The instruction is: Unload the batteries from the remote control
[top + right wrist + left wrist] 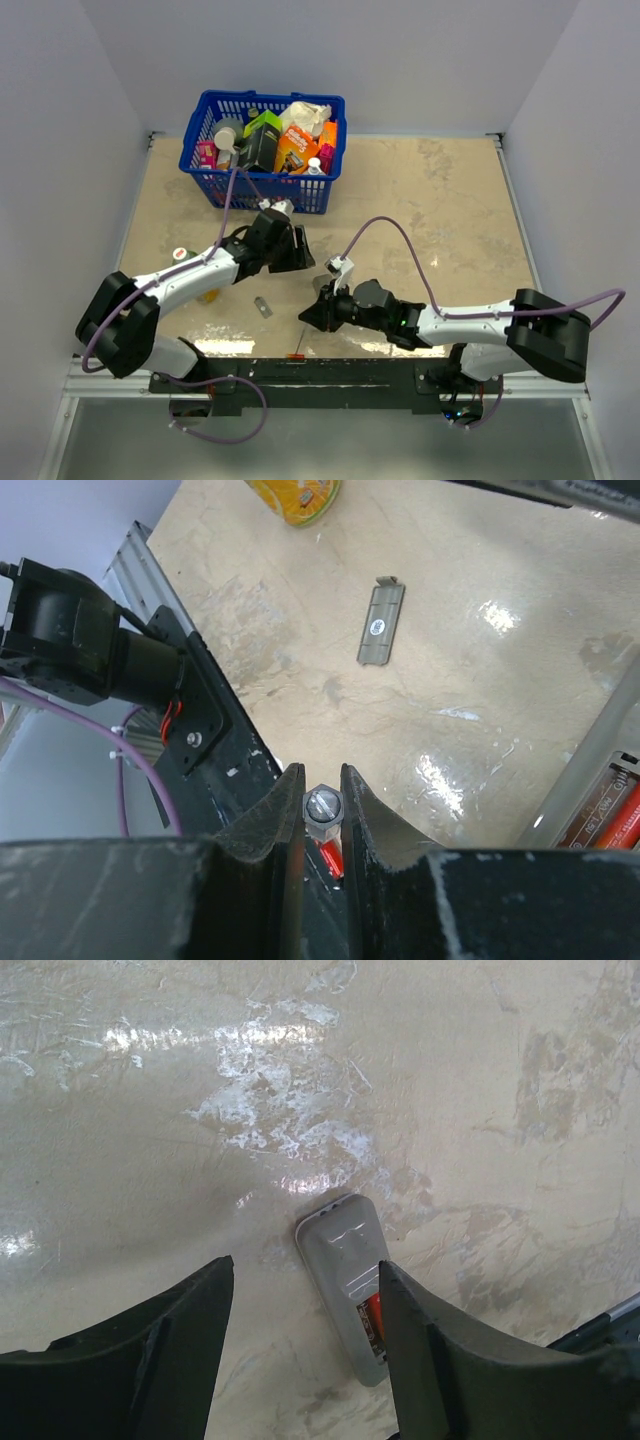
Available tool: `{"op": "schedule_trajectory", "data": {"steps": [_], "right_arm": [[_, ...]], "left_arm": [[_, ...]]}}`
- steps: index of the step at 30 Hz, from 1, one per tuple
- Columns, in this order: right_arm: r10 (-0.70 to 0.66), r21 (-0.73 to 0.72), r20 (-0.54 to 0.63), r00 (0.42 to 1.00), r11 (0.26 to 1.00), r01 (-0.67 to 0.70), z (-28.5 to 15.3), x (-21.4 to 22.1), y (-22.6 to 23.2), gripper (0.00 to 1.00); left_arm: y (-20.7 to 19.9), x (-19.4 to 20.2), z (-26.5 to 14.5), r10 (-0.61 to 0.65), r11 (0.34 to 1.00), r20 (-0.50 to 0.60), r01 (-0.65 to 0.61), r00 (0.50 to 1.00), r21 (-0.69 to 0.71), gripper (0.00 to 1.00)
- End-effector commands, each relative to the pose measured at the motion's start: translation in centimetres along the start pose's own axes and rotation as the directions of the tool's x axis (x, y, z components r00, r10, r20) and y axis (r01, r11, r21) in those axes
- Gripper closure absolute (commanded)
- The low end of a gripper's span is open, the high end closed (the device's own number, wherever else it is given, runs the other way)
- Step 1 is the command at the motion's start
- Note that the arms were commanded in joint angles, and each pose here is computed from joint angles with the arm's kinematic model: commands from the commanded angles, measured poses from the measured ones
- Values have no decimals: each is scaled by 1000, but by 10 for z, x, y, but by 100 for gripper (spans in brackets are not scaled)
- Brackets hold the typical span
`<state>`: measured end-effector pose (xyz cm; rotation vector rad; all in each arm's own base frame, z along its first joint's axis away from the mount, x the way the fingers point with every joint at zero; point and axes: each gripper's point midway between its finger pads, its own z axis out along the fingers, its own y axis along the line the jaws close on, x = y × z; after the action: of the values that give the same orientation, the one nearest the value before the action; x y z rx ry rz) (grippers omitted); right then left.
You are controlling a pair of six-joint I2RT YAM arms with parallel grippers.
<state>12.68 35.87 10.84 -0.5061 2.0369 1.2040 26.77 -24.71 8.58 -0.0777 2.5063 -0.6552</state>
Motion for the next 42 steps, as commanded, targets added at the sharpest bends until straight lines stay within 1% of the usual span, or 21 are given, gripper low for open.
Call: {"op": "schedule_trajectory", "data": {"steps": [1, 5, 6, 7, 8, 9, 11, 13, 19, 21, 27, 29, 33, 35, 39, 42], "right_arm": [[-31, 5, 60, 998, 1000, 30, 0, -24, 9, 100], [-35, 9, 89, 995, 999, 35, -6, -36, 14, 100], [-38, 18, 113, 993, 999, 36, -9, -44, 15, 100], [-41, 44, 104, 994, 998, 37, -12, -43, 11, 100], [-50, 71, 119, 992, 997, 41, -14, -48, 8, 100], [-60, 120, 160, 985, 992, 41, -19, -57, 0, 100], [-93, 212, 175, 980, 976, 55, -26, -61, -21, 100], [-101, 291, 208, 973, 956, 37, -36, -70, -42, 100], [-121, 424, 310, 943, 905, -23, -67, -92, -71, 100], [-119, 424, 328, 937, 905, -33, -70, -94, -74, 100], [-96, 355, 307, 947, 934, -21, -61, -88, -67, 100], [-84, 340, 279, 957, 940, -17, -56, -79, -66, 100], [-76, 354, 258, 963, 935, -21, -53, -70, -73, 100], [-83, 369, 248, 965, 929, -15, -54, -66, -78, 100], [-105, 503, 216, 971, 864, -18, -63, -63, -102, 100], [-113, 542, 214, 970, 840, -21, -68, -65, -107, 100]], "left_arm": [[-8, -12, -6, 19, 999, 52, -22, 998, 46, 36], [-4, -11, -5, 40, 999, 56, -42, 998, 33, 36], [-6, -11, -4, 49, 998, 55, -52, 997, 47, 36], [-7, -9, -3, 59, 997, 48, -62, 997, 54, 36], [-10, -6, -2, 72, 994, 36, -75, 997, 76, 37], [-12, -6, 0, 72, 993, 33, -75, 997, 90, 37], [-15, 0, 3, 75, 990, 5, -75, 997, 119, 38], [-17, 3, 7, 80, 988, -2, -79, 997, 136, 39], [-29, -1, 18, 124, 978, -25, -118, 992, 175, 41], [-34, -5, 19, 126, 976, -19, -120, 992, 182, 41], [-39, -11, 23, 121, 975, -7, -118, 993, 189, 41], [-43, -13, 22, 126, 972, -5, -123, 992, 201, 41], [-46, -13, 23, 141, 967, -11, -135, 990, 214, 42], [-49, -16, 22, 141, 965, -6, -136, 990, 222, 42], [-54, -18, 23, 153, 957, 1, -148, 988, 248, 42], [-57, -15, 29, 164, 951, -17, -154, 986, 267, 42]]}}
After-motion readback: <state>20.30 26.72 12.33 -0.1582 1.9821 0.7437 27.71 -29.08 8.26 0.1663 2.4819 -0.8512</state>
